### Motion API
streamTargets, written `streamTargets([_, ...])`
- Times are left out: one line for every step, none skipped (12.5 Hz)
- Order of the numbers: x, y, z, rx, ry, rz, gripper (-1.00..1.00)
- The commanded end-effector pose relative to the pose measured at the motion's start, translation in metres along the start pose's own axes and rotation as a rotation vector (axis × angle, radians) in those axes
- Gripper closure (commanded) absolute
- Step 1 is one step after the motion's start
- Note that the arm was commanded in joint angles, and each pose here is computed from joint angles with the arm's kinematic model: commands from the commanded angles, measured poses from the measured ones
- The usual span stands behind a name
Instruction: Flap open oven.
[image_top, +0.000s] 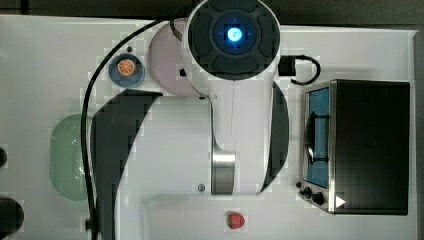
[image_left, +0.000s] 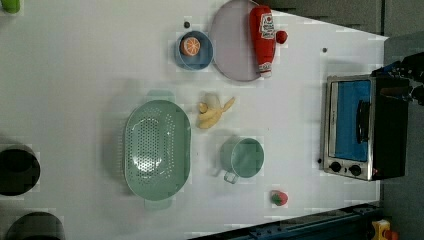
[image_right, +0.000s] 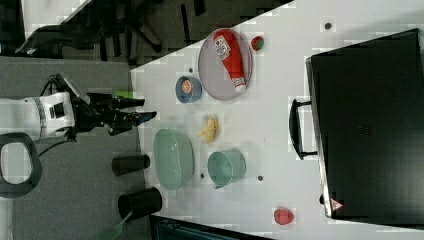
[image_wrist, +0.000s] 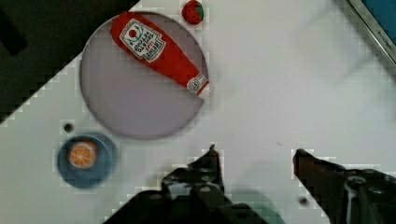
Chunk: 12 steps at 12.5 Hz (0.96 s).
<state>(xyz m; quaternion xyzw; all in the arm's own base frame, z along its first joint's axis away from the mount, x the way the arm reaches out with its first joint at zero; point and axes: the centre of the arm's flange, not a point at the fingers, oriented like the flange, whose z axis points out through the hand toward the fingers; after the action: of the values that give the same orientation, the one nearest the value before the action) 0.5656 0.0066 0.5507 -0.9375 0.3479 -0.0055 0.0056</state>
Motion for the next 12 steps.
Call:
streamTargets([-0.0692,0.0955,-0.0717,-0.061,-0.028,0.092,-0.59])
streamTargets([-0.0692,0.0955,-0.0716,-0.061,-0.028,0.092,-0.81])
streamTargets([-0.0692,0.0955,-0.0716,-0.061,-0.028,0.091,-1.00])
streamTargets([-0.0691,0.0954,-0.0716,-0.061,-0.028,0.091,-1.00])
streamTargets([-0.0692,0.0954,-0.0717,-0.061,-0.028,0.091,-1.00])
streamTargets([-0.0692,0.0954,-0.0716,-0.061,-0.028,0.091,-1.00])
streamTargets([-0.0691,0.0954,-0.0717,-0.060,-0.028,0.091,-0.89])
streamTargets([-0.0691,0.0954,-0.0716,-0.061,-0.028,0.091,-0.65])
streamTargets([-0.0691,0.0954,-0.0716,-0.061,-0.028,0.091,-0.38])
streamTargets([-0.0689,0.0956,-0.0711,-0.061,-0.029,0.092,-0.14])
streamTargets([-0.0684,0.0965,-0.0699,-0.063,-0.031,0.094,0.09])
streamTargets([-0.0674,0.0981,-0.0664,-0.067,-0.038,0.096,0.32])
